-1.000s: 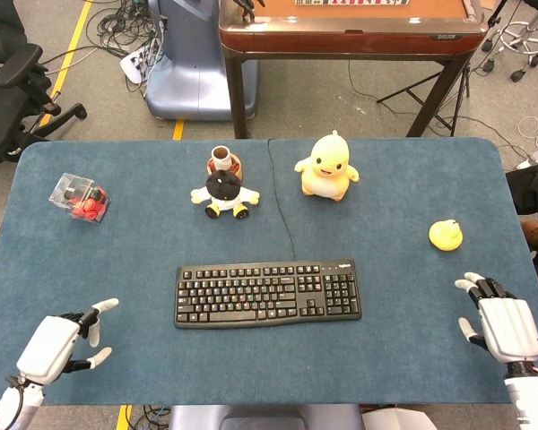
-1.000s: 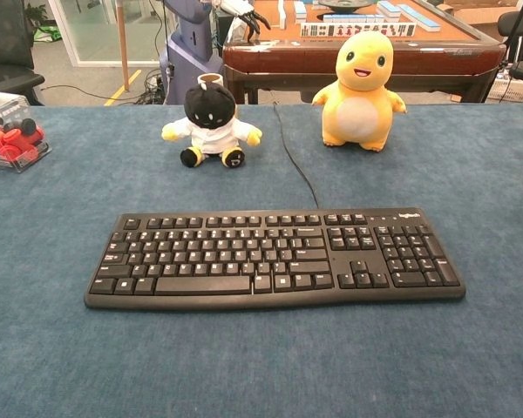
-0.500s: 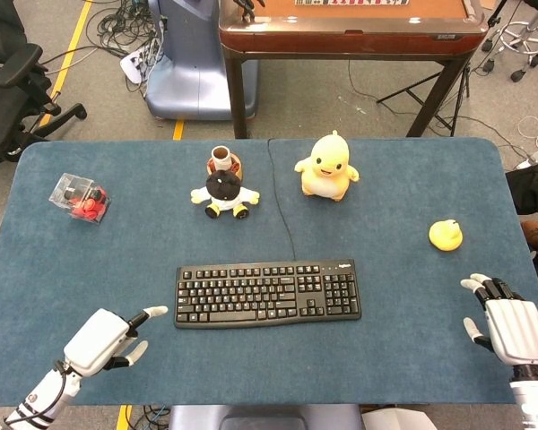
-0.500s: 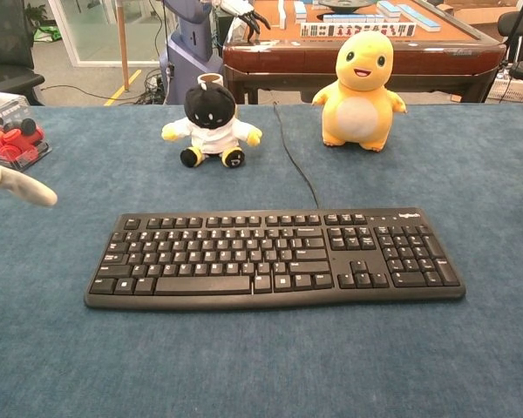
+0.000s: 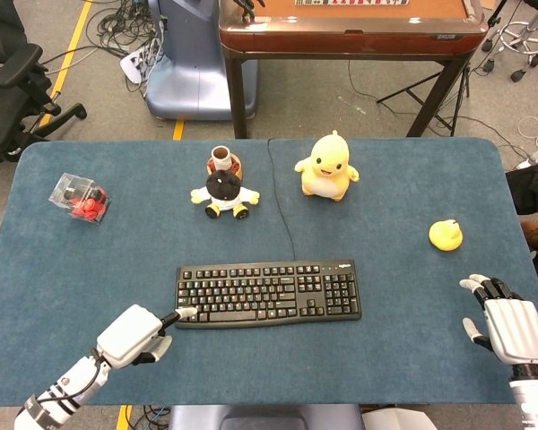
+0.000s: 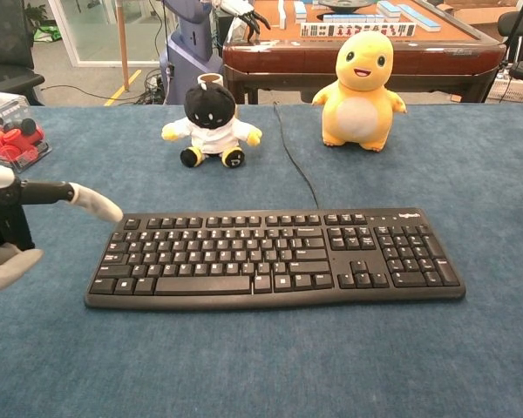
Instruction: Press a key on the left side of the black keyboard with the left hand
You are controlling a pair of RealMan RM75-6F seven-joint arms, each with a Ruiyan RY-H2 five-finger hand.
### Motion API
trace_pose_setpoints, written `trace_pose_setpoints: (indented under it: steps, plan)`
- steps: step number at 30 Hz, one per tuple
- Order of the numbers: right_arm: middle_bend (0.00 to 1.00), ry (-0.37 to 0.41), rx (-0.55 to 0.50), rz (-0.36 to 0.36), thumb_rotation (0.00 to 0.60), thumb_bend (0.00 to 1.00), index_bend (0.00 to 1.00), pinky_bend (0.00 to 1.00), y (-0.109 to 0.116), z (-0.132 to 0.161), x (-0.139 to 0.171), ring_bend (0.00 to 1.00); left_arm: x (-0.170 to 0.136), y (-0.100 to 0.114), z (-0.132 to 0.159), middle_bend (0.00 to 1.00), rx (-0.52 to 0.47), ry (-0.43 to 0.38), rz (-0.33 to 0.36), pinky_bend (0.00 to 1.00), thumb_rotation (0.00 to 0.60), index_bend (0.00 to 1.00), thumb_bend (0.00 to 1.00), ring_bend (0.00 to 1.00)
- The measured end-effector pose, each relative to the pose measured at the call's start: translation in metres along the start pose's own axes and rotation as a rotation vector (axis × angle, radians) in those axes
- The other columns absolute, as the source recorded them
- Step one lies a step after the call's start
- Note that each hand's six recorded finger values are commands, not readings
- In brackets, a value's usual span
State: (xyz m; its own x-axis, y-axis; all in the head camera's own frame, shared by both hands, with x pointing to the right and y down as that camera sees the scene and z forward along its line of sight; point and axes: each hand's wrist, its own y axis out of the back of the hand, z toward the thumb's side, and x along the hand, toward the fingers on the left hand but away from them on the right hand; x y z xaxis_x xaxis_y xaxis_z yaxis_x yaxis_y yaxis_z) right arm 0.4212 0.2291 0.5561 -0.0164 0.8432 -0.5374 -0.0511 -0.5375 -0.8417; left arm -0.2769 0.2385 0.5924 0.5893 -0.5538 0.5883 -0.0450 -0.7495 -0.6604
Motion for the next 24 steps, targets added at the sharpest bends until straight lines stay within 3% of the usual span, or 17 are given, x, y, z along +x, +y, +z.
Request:
trace_pose_setpoints:
  steps: [12, 24]
  plan:
    - [0.24, 0.006, 0.008, 0.011, 0.600, 0.31, 0.28, 0.50, -0.003, 0.002, 0.000, 0.20, 0.031, -0.009, 0.005, 0.98, 0.057, 0.037, -0.115, 1.00, 0.600, 0.18, 0.59, 0.95]
    - [0.24, 0.011, 0.005, 0.005, 0.600, 0.31, 0.28, 0.50, -0.001, 0.003, 0.001, 0.20, 0.058, -0.016, -0.008, 0.99, -0.018, 0.126, -0.171, 1.00, 0.600, 0.18, 0.60, 0.96]
